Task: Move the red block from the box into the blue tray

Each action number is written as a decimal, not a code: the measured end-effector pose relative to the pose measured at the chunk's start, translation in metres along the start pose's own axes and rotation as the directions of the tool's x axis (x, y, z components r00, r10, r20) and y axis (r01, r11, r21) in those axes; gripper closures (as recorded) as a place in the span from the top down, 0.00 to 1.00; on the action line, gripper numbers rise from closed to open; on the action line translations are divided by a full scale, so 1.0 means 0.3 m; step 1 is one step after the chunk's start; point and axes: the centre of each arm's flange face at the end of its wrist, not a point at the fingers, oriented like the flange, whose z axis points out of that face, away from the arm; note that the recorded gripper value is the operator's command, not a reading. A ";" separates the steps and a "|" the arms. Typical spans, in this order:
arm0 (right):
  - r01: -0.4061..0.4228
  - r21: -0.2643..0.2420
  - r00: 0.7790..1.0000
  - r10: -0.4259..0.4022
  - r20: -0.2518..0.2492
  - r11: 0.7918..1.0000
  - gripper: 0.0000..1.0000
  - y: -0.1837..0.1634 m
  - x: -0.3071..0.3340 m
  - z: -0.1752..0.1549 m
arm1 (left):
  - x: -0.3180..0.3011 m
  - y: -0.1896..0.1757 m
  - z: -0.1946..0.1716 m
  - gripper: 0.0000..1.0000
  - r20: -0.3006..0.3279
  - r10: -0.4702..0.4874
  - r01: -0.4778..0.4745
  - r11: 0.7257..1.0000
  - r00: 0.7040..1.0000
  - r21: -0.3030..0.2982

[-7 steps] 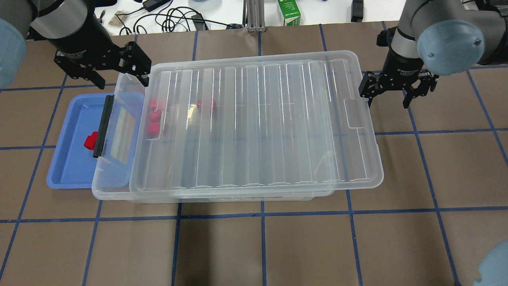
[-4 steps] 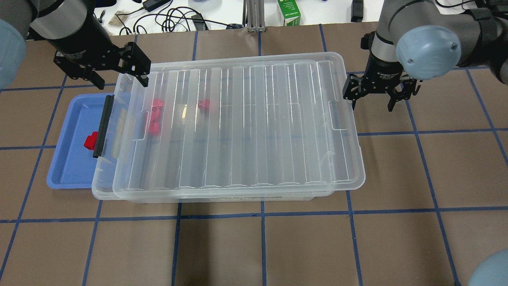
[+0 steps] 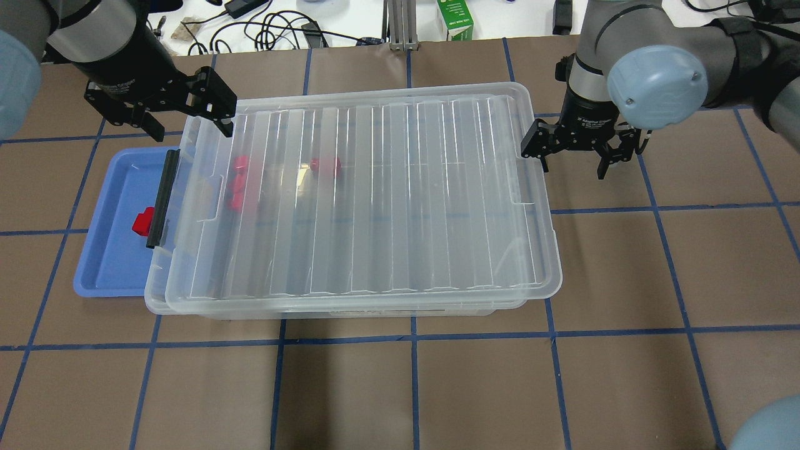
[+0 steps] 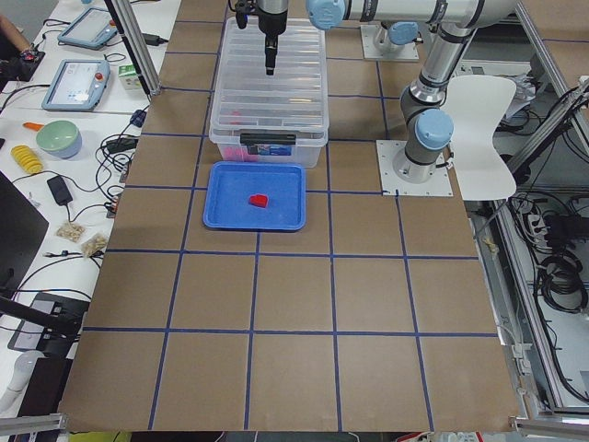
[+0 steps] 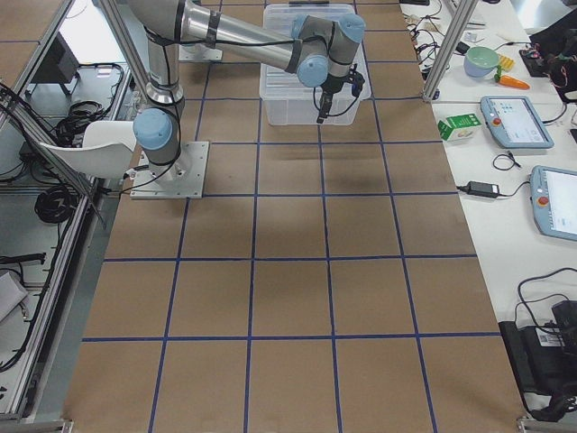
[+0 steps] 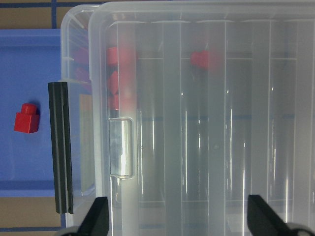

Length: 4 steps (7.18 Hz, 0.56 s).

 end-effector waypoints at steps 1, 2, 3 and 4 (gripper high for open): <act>0.000 -0.001 1.000 0.000 0.001 1.000 1.00 0.001 -0.003 0.001 | 0.001 0.000 0.000 1.00 -0.001 0.000 0.000 1.000 1.000 0.000; 0.000 0.002 1.000 0.000 0.004 1.000 1.00 -0.001 -0.004 -0.004 | 0.003 0.001 -0.001 1.00 -0.001 0.000 0.000 1.000 1.000 0.001; 0.000 0.017 1.000 0.000 0.013 1.000 1.00 -0.006 -0.003 -0.031 | 0.004 0.002 -0.002 1.00 -0.001 0.000 0.000 1.000 1.000 0.001; 0.001 0.049 1.000 -0.002 0.021 0.999 1.00 -0.009 0.003 -0.096 | 0.006 0.003 -0.002 1.00 -0.001 0.000 0.000 1.000 1.000 0.001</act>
